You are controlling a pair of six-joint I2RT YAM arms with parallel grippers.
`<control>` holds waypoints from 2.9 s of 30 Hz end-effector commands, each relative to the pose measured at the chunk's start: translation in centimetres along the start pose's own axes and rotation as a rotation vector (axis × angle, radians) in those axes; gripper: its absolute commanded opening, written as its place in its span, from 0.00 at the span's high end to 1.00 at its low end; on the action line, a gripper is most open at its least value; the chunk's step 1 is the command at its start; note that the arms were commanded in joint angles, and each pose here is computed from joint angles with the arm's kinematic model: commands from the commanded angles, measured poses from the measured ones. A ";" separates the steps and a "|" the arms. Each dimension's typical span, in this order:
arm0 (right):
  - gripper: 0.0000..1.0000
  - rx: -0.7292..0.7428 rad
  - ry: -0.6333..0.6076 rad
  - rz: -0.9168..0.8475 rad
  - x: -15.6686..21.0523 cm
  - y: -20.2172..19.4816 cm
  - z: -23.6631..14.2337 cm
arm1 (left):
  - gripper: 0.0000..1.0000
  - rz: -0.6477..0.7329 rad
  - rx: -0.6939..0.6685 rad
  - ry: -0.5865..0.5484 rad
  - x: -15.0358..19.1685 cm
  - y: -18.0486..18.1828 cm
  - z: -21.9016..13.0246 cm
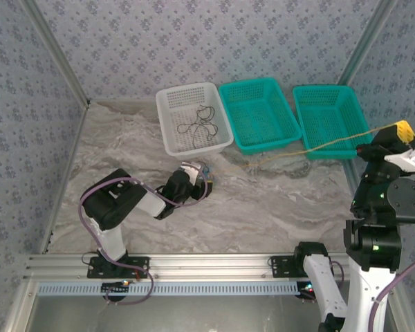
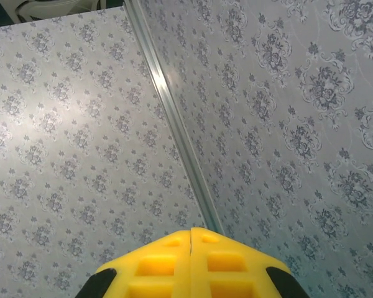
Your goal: Untangle the cables
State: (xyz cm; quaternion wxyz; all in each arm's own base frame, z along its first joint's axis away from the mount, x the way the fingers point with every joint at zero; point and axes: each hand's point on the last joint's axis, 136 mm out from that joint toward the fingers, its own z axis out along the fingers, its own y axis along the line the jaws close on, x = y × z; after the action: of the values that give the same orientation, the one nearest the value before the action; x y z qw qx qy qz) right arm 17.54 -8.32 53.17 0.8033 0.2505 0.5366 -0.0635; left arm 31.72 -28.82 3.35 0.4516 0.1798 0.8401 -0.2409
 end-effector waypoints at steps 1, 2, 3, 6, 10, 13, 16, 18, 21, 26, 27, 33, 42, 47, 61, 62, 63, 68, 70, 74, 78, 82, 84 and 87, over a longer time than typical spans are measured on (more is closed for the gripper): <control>1.00 0.036 -0.041 0.003 -1.5 -0.2 0.5 | 0.28 -0.034 -0.101 0.131 4.1 2.7 -0.6; 1.00 0.060 -0.050 0.003 -1.7 -0.6 0.5 | 0.28 -0.036 -0.106 0.133 4.2 2.8 -0.6; 1.00 0.080 -0.069 0.003 -2.1 -1.0 0.4 | 0.28 -0.042 -0.116 0.132 4.3 3.1 -0.7; 1.00 0.145 -0.142 -0.044 -3.7 -1.9 0.3 | 0.21 -0.071 -0.143 0.124 4.8 4.0 -1.1; 1.00 0.227 -0.189 -0.100 -5.3 -2.9 0.7 | 0.14 -0.088 -0.161 0.130 5.3 4.9 -1.8; 1.00 0.248 -0.194 -0.072 -5.4 -3.3 1.2 | 0.10 -0.083 -0.166 0.132 5.4 5.2 -2.2; 1.00 0.159 -0.128 -0.032 -3.3 -2.0 2.4 | 0.09 -0.078 -0.144 0.124 5.2 4.8 -2.6; 1.00 0.117 -0.041 -0.032 -1.2 -1.2 3.7 | 0.09 -0.076 -0.110 0.122 4.9 4.2 -2.6; 1.00 0.128 0.015 -0.042 0.4 -1.2 4.9 | 0.06 -0.080 -0.056 0.105 4.2 3.2 -2.9; 1.00 -0.198 0.132 0.003 3.5 4.4 5.8 | 0.01 -0.057 0.048 0.062 2.2 1.0 -3.8; 1.00 -0.237 0.164 0.010 4.1 5.2 5.9 | 0.01 -0.052 0.052 0.052 1.8 0.9 -3.9; 1.00 -0.272 0.202 0.023 4.1 6.4 6.5 | 0.01 0.010 0.063 0.024 -0.3 0.3 -4.7; 1.00 -0.510 0.261 0.050 4.2 10.3 4.4 | 0.04 0.226 0.111 -0.048 -5.4 -3.5 -4.4; 1.00 -0.472 0.296 0.110 6.3 9.9 5.5 | 0.09 0.198 0.099 -0.009 -4.6 -3.1 -0.9; 1.00 -0.007 0.112 -0.174 0.3 2.0 8.5 | 0.11 -0.100 -0.278 0.202 6.8 9.8 -6.0; 1.00 -0.035 0.119 -0.160 0.5 2.5 8.7 | 0.11 -0.119 -0.287 0.197 6.7 10.1 -6.1; 1.00 -0.046 0.123 -0.150 0.6 2.7 8.9 | 0.11 -0.125 -0.283 0.193 6.6 10.1 -6.0; 1.00 -0.045 0.127 -0.126 0.4 3.1 9.9 | 0.09 -0.156 -0.276 0.179 5.8 9.9 -5.1; 1.00 0.020 0.110 -0.142 -0.6 2.1 10.0 | 0.07 -0.174 -0.352 0.169 5.9 11.3 -5.5; 1.00 0.202 0.052 -0.226 -2.6 -1.3 10.4 | 0.06 -0.296 -0.494 0.136 7.2 14.8 -7.8; 1.00 0.264 0.059 -0.252 -3.4 -2.8 10.9 | 0.06 -0.374 -0.575 0.106 7.3 16.2 -8.7; 1.00 0.338 0.019 -0.279 -4.7 -4.1 10.9 | 0.06 -0.418 -0.661 0.076 7.2 17.4 -9.6; 1.00 0.347 0.017 -0.287 -5.1 -4.3 11.0 | 0.05 -0.448 -0.706 0.058 7.1 18.0 -10.1; 1.00 0.308 0.026 -0.289 -5.2 -3.7 11.3 | 0.06 -0.466 -0.719 0.034 6.9 18.3 -10.5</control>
State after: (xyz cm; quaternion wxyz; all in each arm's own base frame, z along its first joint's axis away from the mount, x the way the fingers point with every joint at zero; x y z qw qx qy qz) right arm 24.06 -17.89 58.81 0.7271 0.3004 0.5662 -0.2461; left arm 34.79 -11.11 3.62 0.4947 -0.1336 0.8530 -0.0987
